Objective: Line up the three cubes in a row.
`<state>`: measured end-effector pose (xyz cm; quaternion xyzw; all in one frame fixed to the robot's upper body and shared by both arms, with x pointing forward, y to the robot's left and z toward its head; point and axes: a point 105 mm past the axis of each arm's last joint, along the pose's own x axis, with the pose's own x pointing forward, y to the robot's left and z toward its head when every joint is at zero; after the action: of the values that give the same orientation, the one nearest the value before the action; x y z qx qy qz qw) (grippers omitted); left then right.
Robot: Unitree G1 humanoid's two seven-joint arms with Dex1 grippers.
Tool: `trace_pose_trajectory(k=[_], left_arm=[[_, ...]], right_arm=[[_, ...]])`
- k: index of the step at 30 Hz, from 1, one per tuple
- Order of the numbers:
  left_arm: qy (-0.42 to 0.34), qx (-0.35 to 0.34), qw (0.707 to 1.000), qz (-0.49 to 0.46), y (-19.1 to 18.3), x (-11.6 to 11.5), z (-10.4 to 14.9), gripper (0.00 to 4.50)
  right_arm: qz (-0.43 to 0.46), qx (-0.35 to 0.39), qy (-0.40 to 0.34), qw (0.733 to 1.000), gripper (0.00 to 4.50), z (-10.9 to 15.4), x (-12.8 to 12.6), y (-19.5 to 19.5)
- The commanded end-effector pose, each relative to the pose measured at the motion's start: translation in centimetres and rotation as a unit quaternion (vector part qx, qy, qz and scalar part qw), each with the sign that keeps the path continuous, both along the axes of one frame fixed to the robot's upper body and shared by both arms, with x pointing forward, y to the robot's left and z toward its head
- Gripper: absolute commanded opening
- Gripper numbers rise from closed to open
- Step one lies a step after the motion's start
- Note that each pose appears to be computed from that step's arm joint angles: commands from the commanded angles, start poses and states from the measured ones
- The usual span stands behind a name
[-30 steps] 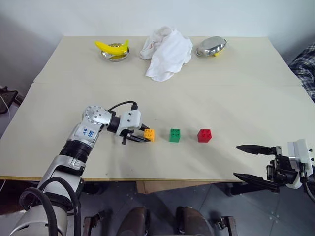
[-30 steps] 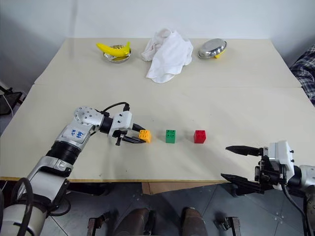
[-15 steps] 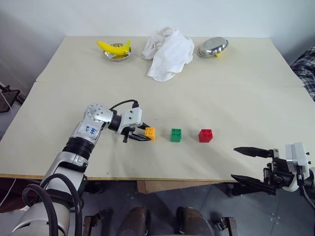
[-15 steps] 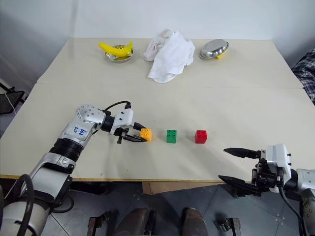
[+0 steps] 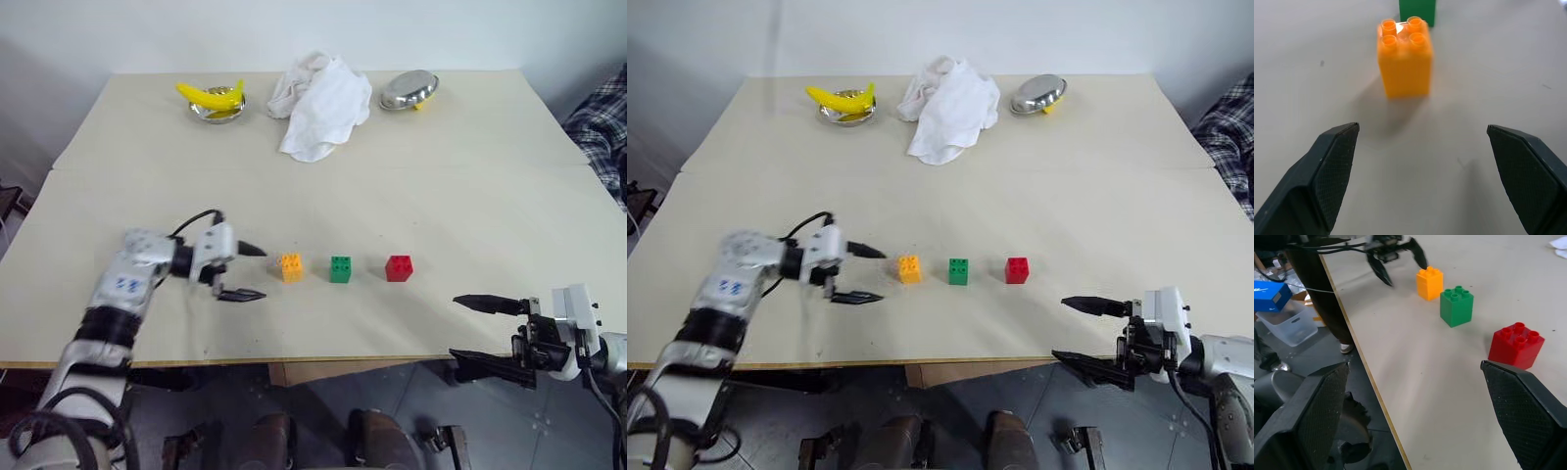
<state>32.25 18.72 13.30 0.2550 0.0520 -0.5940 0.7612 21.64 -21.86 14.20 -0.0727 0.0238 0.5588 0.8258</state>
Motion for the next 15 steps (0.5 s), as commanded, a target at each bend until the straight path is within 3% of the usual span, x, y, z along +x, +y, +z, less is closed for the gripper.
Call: trace_pose_trajectory(k=[1,4,9,15], left_arm=[[-0.053,-0.066,0.994,0.068,2.5,-1.6,2.6,4.45],[-0.058,-0.104,0.981,0.155,5.6,-4.5,2.2,4.45],[-0.052,-0.101,0.965,0.237,8.3,-7.8,0.6,4.45],[-0.063,-0.110,0.957,0.262,9.0,-8.9,0.6,4.45]], right_arm=[[0.010,0.003,-0.022,1.000,4.50,0.6,0.3,0.1],[0.011,0.010,-0.031,0.999,4.50,1.0,1.0,0.1],[0.023,-0.002,-0.046,0.999,4.50,0.9,1.8,-0.2],[0.023,-0.032,-0.046,0.998,4.50,0.1,2.2,-1.8]])
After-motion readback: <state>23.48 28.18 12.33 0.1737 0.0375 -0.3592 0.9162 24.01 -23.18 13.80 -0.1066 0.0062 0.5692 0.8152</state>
